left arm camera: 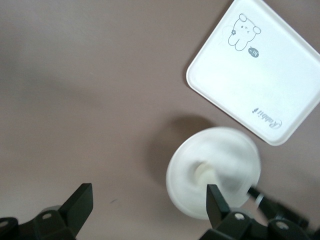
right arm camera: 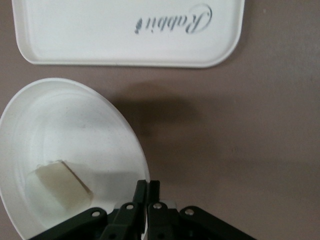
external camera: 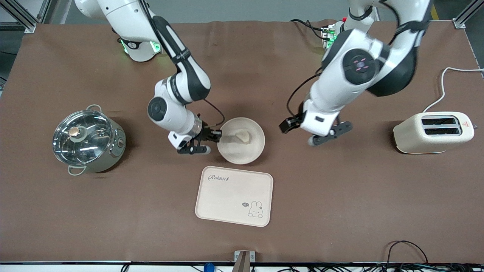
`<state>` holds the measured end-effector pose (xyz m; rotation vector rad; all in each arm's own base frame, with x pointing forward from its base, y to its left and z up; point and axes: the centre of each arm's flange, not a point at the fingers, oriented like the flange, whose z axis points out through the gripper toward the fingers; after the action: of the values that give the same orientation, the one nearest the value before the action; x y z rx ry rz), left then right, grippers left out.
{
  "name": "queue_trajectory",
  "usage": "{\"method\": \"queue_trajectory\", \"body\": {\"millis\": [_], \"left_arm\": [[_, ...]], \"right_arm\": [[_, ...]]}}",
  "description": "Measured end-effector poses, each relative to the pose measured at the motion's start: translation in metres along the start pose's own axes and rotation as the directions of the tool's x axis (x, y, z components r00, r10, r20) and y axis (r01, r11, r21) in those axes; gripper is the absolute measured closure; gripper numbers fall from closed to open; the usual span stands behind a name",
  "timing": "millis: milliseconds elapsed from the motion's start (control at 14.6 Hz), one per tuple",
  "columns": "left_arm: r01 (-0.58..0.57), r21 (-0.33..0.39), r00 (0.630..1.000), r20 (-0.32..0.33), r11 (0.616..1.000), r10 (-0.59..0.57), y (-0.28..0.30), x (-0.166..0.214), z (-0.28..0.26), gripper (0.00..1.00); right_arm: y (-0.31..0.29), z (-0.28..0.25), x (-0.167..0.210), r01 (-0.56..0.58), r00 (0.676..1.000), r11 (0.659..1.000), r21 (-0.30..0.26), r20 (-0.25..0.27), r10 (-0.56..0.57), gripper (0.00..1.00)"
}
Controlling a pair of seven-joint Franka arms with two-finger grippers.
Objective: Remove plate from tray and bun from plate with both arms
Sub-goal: 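Lift the plate off the tray and set it beside the tray, then grasp the bun with the left gripper while the right gripper releases, then lift the bun with the left gripper while the right arm retracts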
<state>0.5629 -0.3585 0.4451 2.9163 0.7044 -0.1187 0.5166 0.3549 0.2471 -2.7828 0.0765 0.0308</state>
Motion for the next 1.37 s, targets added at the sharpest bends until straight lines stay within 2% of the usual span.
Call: {"method": "queue_trajectory", "body": {"millis": [137,275,481,618,893,1031,1168,1237,1305,1374], "left_arm": [[0.064,-0.008,0.998,-0.003,0.998,-0.065,0.016,-0.006,0.049,0.00],[0.129,-0.026,0.992,0.003,0.991,-0.129,0.030,-0.010,0.096,0.00],[0.190,-0.055,0.982,0.014,0.980,-0.189,0.046,-0.023,0.157,0.00],[0.208,-0.043,0.978,0.028,0.977,-0.207,0.054,-0.040,0.189,0.02],[0.230,-0.005,0.972,0.046,0.973,-0.229,0.063,-0.071,0.219,0.07],[0.229,0.012,0.972,0.052,0.973,-0.229,0.066,-0.086,0.232,0.09],[0.230,0.028,0.971,0.058,0.973,-0.231,0.068,-0.100,0.247,0.13],[0.229,0.036,0.971,0.060,0.973,-0.231,0.067,-0.103,0.254,0.13],[0.228,0.042,0.971,0.062,0.973,-0.230,0.066,-0.105,0.261,0.19],[0.228,0.041,0.971,0.063,0.973,-0.230,0.066,-0.106,0.268,0.19]], "right_arm": [[0.001,0.018,-0.023,0.024,0.998,0.999,-0.022,-0.052,-0.025,0.96],[0.002,0.033,-0.035,0.037,0.997,0.998,-0.040,-0.061,-0.040,0.96],[0.006,0.036,-0.035,0.033,0.998,0.998,-0.047,-0.058,-0.036,0.96],[0.007,0.035,-0.033,0.030,0.998,0.998,-0.047,-0.061,-0.033,0.84],[0.004,0.030,-0.030,0.030,0.997,0.999,-0.040,-0.068,-0.033,0.43],[0.001,0.010,-0.021,0.015,0.997,1.000,-0.019,-0.070,-0.016,0.24],[0.008,-0.029,0.001,-0.022,0.999,1.000,0.015,-0.044,0.023,0.06],[0.016,-0.054,0.013,-0.042,0.999,0.999,0.035,-0.026,0.042,0.00],[0.026,-0.081,0.023,-0.056,0.998,0.997,0.051,-0.014,0.056,0.00],[0.038,-0.109,0.032,-0.057,0.998,0.997,0.055,-0.009,0.058,0.00]]}}
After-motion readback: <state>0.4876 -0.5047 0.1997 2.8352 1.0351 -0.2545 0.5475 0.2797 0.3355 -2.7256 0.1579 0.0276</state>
